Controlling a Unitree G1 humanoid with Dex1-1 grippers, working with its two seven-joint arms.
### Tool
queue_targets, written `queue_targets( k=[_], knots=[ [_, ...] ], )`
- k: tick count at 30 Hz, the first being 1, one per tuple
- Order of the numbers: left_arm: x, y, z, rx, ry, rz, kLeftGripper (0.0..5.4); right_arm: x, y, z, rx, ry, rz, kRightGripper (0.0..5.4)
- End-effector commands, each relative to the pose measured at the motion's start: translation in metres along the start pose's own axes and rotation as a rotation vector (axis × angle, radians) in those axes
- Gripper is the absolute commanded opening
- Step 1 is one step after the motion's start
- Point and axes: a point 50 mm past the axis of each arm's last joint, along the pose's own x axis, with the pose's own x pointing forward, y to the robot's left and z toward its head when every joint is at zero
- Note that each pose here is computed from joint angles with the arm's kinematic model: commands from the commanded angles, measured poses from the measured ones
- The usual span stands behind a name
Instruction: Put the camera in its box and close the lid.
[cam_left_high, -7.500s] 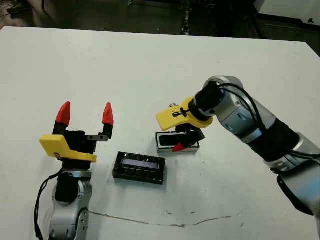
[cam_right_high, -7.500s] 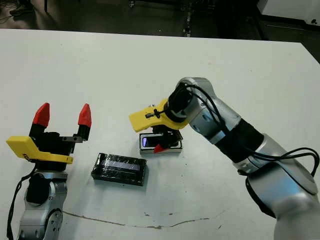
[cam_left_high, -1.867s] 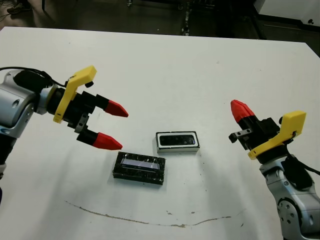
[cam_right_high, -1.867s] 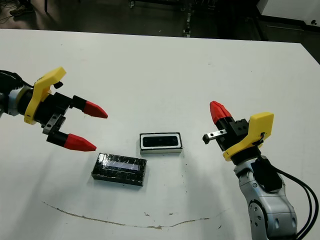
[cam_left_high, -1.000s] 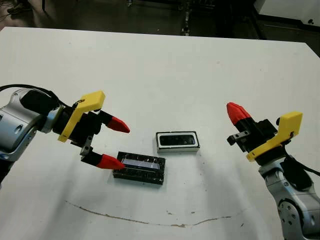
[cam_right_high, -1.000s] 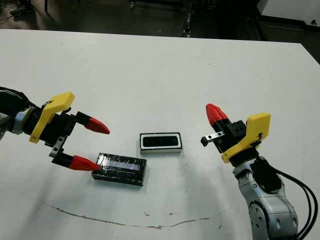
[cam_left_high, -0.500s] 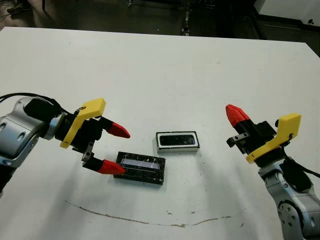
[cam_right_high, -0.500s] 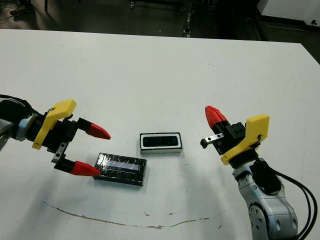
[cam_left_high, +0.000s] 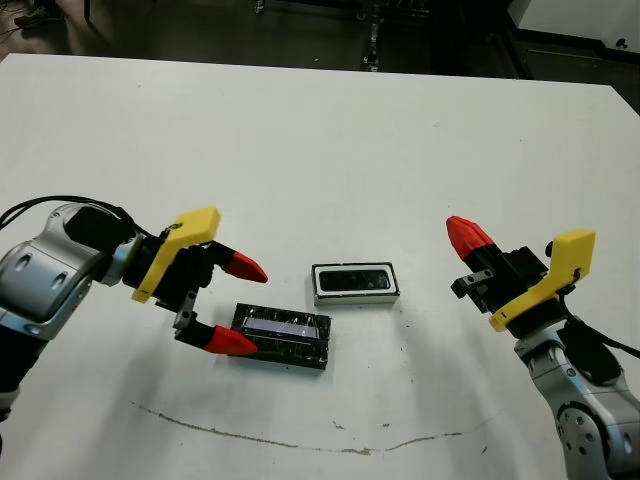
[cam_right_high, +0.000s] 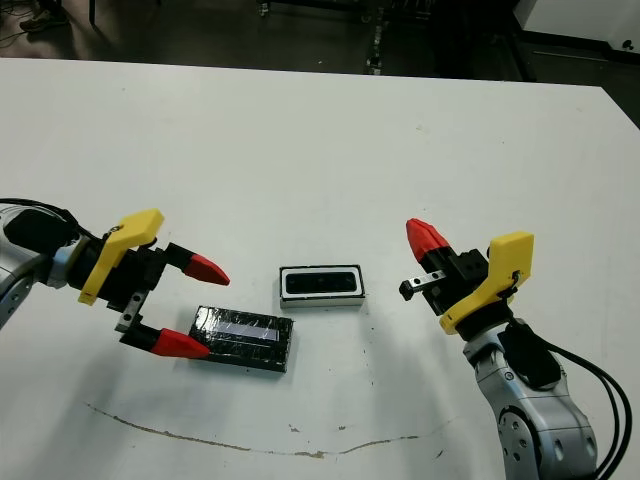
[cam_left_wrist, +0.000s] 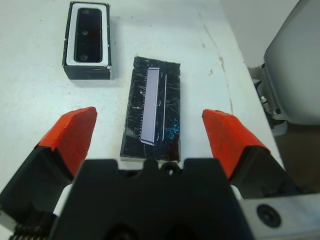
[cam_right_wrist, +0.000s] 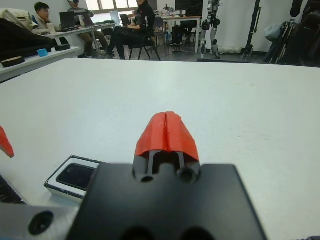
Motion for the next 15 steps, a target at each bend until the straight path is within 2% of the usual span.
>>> queue_targets(
  k=[1, 6, 15],
  knots=[
    [0.0049, -0.0016, -0.0023, 0.027, 0.016, -0.004, 5.4, -0.0026, -0.0035, -0.0008, 0.003, 0.019, -0.005, 0.02],
    [0.0076, -0.0033, -0.002, 0.08, 0.019, -0.002, 5.4, -0.0027, -0.0038, -0.0017, 0.002, 0.028, -0.012, 0.02],
    [0.0106, -0.0061, -0.003, 0.101, 0.023, 0.0, 5.4, -0.0026, -0.0032, -0.001, 0.012, 0.028, -0.003, 0.02]
  ],
)
